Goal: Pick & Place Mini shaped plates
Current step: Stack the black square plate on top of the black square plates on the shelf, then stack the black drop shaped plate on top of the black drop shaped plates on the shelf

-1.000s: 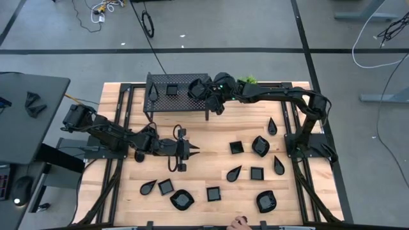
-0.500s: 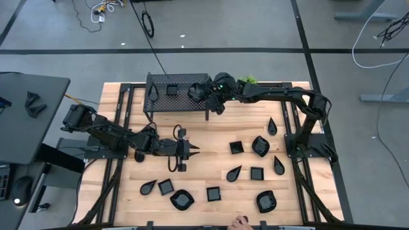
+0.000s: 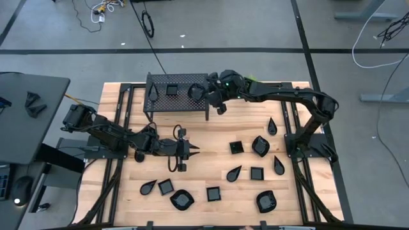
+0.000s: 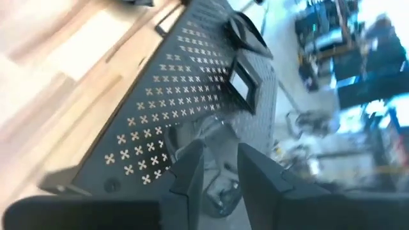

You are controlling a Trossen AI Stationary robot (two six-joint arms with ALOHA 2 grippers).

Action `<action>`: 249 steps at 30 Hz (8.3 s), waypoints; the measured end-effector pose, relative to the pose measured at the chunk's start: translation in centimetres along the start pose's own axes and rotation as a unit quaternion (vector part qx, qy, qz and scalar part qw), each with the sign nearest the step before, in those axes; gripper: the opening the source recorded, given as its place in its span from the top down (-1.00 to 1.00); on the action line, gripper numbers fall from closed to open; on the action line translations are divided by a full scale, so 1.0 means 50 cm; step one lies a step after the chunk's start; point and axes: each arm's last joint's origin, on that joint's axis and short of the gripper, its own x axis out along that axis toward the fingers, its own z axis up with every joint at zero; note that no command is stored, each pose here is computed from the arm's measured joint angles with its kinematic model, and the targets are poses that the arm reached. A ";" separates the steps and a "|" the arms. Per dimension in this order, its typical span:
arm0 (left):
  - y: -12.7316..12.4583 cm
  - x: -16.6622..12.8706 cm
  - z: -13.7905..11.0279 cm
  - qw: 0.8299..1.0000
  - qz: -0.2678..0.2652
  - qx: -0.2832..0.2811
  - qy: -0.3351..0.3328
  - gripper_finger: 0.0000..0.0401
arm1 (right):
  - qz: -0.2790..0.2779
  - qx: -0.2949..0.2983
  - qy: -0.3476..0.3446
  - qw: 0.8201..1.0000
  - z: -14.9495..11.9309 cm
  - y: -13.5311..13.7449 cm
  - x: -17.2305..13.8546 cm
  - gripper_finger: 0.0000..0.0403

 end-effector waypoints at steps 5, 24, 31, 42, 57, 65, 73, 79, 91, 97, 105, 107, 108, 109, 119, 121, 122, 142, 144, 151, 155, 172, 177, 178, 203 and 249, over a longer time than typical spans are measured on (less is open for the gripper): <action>0.000 0.000 0.000 1.000 0.000 0.000 0.000 0.61 | -0.021 0.128 0.023 0.991 -0.005 -0.004 -0.001 0.64; -0.004 -0.001 -0.001 1.000 -0.005 -0.030 0.003 0.61 | -0.028 0.314 0.045 0.948 0.081 0.114 -0.086 0.99; -0.018 -0.006 -0.001 0.999 -0.016 -0.029 0.001 0.61 | 0.027 0.328 0.001 0.944 0.152 0.302 -0.181 0.99; -0.058 -0.022 -0.018 0.997 -0.046 -0.036 0.041 0.61 | 0.128 0.356 0.041 0.925 0.128 0.519 -0.237 0.84; -0.050 -0.021 -0.016 0.999 0.003 -0.030 0.034 0.61 | 0.094 0.263 0.054 0.959 -0.007 0.593 -0.213 0.28; -0.041 -0.017 -0.016 0.999 0.011 -0.035 0.033 0.61 | 0.082 0.184 0.097 0.975 -0.032 0.609 -0.192 0.32; -0.041 -0.017 -0.016 0.999 0.011 -0.037 0.034 0.61 | 0.077 0.173 0.112 0.976 -0.040 0.610 -0.184 0.65; -0.041 -0.017 -0.016 0.999 0.011 -0.039 0.033 0.61 | 0.066 0.162 0.073 0.982 -0.019 0.601 -0.180 0.96; -0.051 -0.021 0.048 0.987 -0.092 0.062 -0.119 0.59 | 0.112 0.136 -0.075 0.981 0.111 0.527 -0.166 0.98; -0.052 0.005 0.074 0.975 -0.153 0.088 -0.136 0.29 | 0.117 0.116 -0.161 0.973 0.137 0.513 -0.170 0.98; -0.064 0.054 0.080 0.972 -0.161 0.114 -0.128 0.11 | 0.098 0.115 -0.193 0.970 0.148 0.504 -0.173 0.98; -0.060 0.058 0.081 0.973 -0.157 0.112 -0.127 0.16 | 0.098 0.115 -0.193 0.970 0.148 0.504 -0.173 0.98; -0.058 0.062 0.081 0.974 -0.153 0.108 -0.126 0.19 | 0.098 0.114 -0.192 0.970 0.148 0.504 -0.173 0.98; -0.055 0.066 0.078 0.976 -0.149 0.106 -0.121 0.22 | 0.098 0.114 -0.192 0.970 0.148 0.504 -0.173 0.98; -0.043 0.073 0.070 0.978 -0.154 0.097 -0.105 0.44 | 0.098 0.115 -0.195 0.969 0.149 0.503 -0.173 0.97; -0.043 0.073 0.070 0.977 -0.156 0.097 -0.104 0.51 | 0.098 0.115 -0.195 0.969 0.149 0.503 -0.173 0.97; -0.043 0.073 0.070 0.977 -0.156 0.098 -0.104 0.55 | 0.099 0.114 -0.195 0.969 0.149 0.504 -0.173 0.97; -0.047 0.070 0.070 0.970 -0.199 0.096 -0.106 0.98 | 0.081 0.111 -0.220 0.966 0.157 0.496 -0.176 0.87; -0.049 0.070 0.069 0.968 -0.207 0.094 -0.105 0.97 | 0.070 0.115 -0.233 0.963 0.161 0.491 -0.178 0.78; -0.052 0.069 0.062 0.968 -0.224 0.073 -0.085 0.98 | 0.081 0.136 -0.290 0.944 0.176 0.482 -0.186 0.42; -0.058 0.060 0.052 0.982 -0.173 0.065 -0.033 0.98 | 0.073 0.180 -0.311 0.931 0.184 0.474 -0.192 0.26; 0.135 -0.163 0.218 0.948 0.127 0.176 0.234 0.99 | 0.106 0.280 -0.281 0.912 0.180 0.479 -0.189 0.37; 0.250 -0.180 0.174 0.921 0.146 0.221 0.287 0.99 | 0.104 0.276 -0.286 0.912 0.181 0.478 -0.190 0.46; 0.273 -0.177 0.158 0.917 0.144 0.218 0.300 0.99 | 0.104 0.276 -0.286 0.912 0.181 0.479 -0.190 0.48; 0.436 -0.146 0.028 0.934 0.173 0.177 0.256 0.97 | 0.100 0.274 -0.291 0.911 0.182 0.477 -0.191 0.57; 0.259 -0.167 0.097 0.987 0.061 -0.010 0.145 0.96 | 0.094 0.303 -0.281 0.906 0.173 0.464 -0.181 0.57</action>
